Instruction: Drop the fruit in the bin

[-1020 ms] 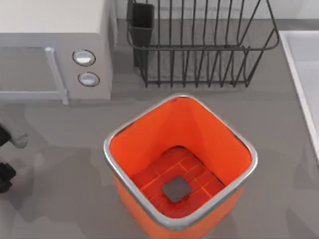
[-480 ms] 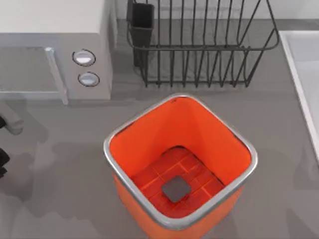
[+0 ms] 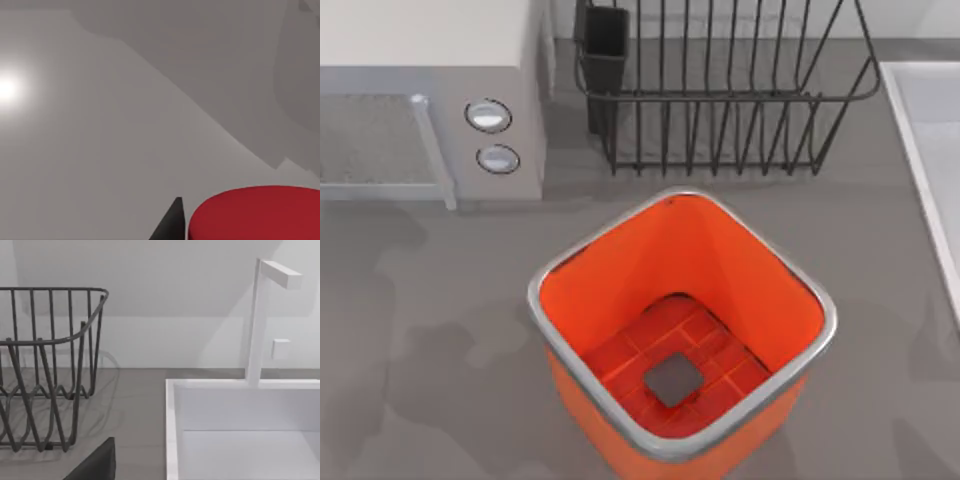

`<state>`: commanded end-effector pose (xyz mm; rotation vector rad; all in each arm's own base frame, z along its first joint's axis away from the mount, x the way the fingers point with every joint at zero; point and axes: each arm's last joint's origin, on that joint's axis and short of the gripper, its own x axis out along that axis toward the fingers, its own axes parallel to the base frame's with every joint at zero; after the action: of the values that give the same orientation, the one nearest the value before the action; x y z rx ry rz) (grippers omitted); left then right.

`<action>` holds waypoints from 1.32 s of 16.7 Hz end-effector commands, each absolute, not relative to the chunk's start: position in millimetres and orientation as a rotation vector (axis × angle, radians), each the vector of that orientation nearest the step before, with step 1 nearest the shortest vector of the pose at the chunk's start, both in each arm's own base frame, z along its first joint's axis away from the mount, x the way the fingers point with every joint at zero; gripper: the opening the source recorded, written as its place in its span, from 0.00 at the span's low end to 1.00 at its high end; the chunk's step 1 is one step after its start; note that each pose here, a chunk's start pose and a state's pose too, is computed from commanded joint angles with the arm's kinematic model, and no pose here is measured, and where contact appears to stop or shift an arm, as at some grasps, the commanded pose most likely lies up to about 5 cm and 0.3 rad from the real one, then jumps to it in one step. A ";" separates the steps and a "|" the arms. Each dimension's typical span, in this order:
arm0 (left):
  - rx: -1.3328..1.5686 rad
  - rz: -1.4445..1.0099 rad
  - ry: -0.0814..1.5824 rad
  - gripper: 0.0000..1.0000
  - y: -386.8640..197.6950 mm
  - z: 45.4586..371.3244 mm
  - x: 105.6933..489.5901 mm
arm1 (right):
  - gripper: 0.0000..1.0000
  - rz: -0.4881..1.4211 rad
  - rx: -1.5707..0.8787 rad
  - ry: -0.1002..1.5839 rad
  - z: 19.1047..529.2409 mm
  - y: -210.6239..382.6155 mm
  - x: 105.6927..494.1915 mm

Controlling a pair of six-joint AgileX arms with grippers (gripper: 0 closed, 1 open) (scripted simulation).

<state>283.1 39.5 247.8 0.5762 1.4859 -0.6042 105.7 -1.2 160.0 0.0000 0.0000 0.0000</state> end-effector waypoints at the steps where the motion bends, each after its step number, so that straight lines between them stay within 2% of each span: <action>1: 0.578 -0.598 1.477 0.00 39.2 256.8 281.1 | 1.00 0.000 0.000 0.000 160.0 -1.2 105.7; 8: 0.587 -0.605 1.472 0.00 36.3 262.6 282.6 | 1.00 0.000 0.000 0.000 160.0 -1.2 105.7; 11: 0.649 -0.683 1.456 0.00 9.1 266.6 299.3 | 1.00 0.000 0.000 0.000 160.0 -1.2 105.7; 16: 0.860 -0.943 1.393 0.00 -101.5 271.0 322.6 | 1.00 0.000 0.000 0.000 160.0 -1.2 105.7; 22: 1.130 -1.253 1.261 0.00 -257.2 271.1 281.1 | 1.00 0.000 0.000 0.000 160.0 -1.2 105.7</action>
<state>281.1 -257.2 271.1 1.1295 1.2614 -1.2528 105.7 -1.2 160.0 0.0000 0.0000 0.0000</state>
